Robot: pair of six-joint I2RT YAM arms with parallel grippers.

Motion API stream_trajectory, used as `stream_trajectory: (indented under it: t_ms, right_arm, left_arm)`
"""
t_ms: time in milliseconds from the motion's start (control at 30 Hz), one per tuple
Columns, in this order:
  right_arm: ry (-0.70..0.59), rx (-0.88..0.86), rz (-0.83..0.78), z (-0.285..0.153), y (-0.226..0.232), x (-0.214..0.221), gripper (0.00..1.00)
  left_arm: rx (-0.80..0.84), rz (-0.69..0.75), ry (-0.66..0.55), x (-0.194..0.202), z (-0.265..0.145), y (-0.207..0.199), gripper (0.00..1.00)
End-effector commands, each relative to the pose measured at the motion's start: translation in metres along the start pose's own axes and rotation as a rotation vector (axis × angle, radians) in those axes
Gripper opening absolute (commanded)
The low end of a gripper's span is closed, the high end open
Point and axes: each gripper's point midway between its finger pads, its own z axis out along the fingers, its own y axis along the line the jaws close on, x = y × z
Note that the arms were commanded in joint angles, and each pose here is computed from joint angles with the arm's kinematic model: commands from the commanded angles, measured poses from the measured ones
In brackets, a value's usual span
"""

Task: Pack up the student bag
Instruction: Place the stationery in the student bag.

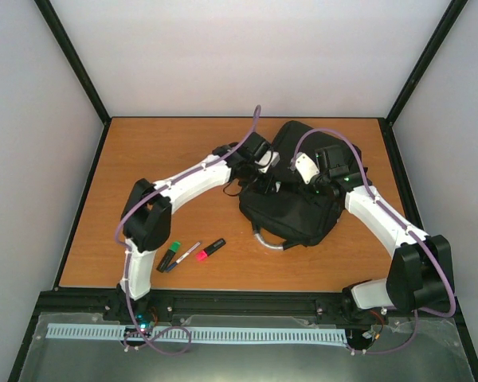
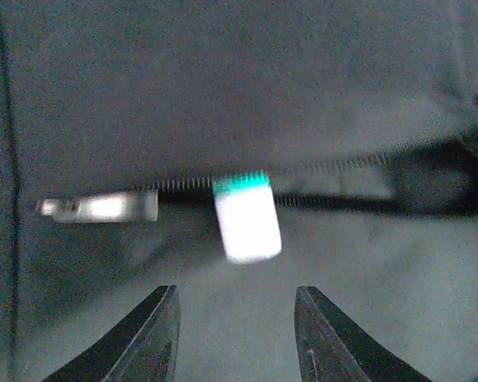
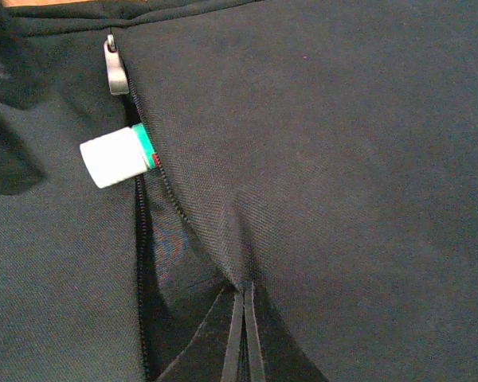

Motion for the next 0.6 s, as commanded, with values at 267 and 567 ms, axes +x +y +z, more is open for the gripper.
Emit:
stream_trajectory:
  t_ms: [267, 567]
  right_arm:
    - [-0.036, -0.017, -0.004, -0.002, 0.002, -0.007, 0.03]
    - [-0.034, -0.009, -0.005, -0.003, 0.001, -0.007, 0.03]
  left_arm:
    - [0.07, -0.045, -0.041, 0.02, -0.021, -0.005, 0.25]
    - [0.161, -0.052, -0.14, -0.027, 0.016, -0.016, 0.07]
